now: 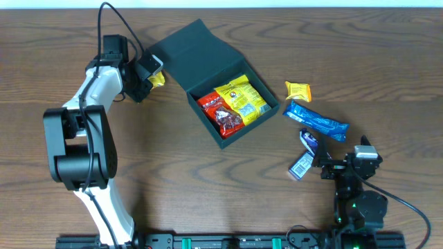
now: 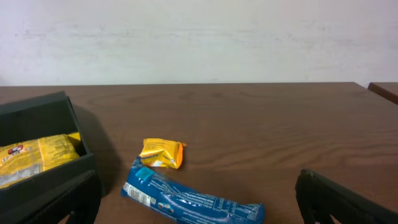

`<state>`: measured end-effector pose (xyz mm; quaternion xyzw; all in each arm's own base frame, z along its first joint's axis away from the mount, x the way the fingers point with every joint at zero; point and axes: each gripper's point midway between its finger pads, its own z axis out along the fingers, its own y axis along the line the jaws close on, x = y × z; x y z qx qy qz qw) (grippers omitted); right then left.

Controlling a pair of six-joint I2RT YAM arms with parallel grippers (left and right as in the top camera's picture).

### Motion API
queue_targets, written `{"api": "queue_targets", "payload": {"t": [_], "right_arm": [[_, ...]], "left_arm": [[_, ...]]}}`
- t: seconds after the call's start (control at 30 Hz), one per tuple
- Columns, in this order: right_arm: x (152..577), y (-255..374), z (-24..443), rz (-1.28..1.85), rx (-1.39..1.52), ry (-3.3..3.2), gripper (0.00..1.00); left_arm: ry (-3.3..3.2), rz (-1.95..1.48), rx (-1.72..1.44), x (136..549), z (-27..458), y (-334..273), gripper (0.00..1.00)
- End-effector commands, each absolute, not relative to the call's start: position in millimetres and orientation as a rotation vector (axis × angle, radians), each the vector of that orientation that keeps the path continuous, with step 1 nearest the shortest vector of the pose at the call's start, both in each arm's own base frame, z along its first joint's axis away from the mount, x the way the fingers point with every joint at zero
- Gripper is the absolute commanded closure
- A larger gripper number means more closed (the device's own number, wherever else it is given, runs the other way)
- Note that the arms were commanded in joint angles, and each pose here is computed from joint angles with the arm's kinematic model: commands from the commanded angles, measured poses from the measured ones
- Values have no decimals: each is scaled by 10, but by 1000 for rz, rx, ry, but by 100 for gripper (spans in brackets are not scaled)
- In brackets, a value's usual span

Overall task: Pack container
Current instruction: 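Grasp the yellow candy bag on the left with the left gripper, then carry the yellow bag into the box and lower it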

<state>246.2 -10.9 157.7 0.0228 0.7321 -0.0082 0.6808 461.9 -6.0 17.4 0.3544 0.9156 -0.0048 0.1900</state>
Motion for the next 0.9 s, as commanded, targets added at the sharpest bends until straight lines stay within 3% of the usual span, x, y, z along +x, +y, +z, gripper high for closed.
{"api": "queue_targets", "payload": {"t": [0.0,0.2,0.53,0.87], "right_arm": [[2460,-88,1567,-1,56,1644,1],[2460,-88,1567,-1,56,1644,1],[2460,-88,1567,-1,56,1644,1],[2460,-88,1567,-1,56,1644,1]], "left_arm": [[2570,-60,897,4647,367,-173,93],[2582,-70,894,4450,719,-254,93],[2647,-159,591,4210,1198,-466,92],[2722,-387,313,3993,1316,-1180,92]]}}
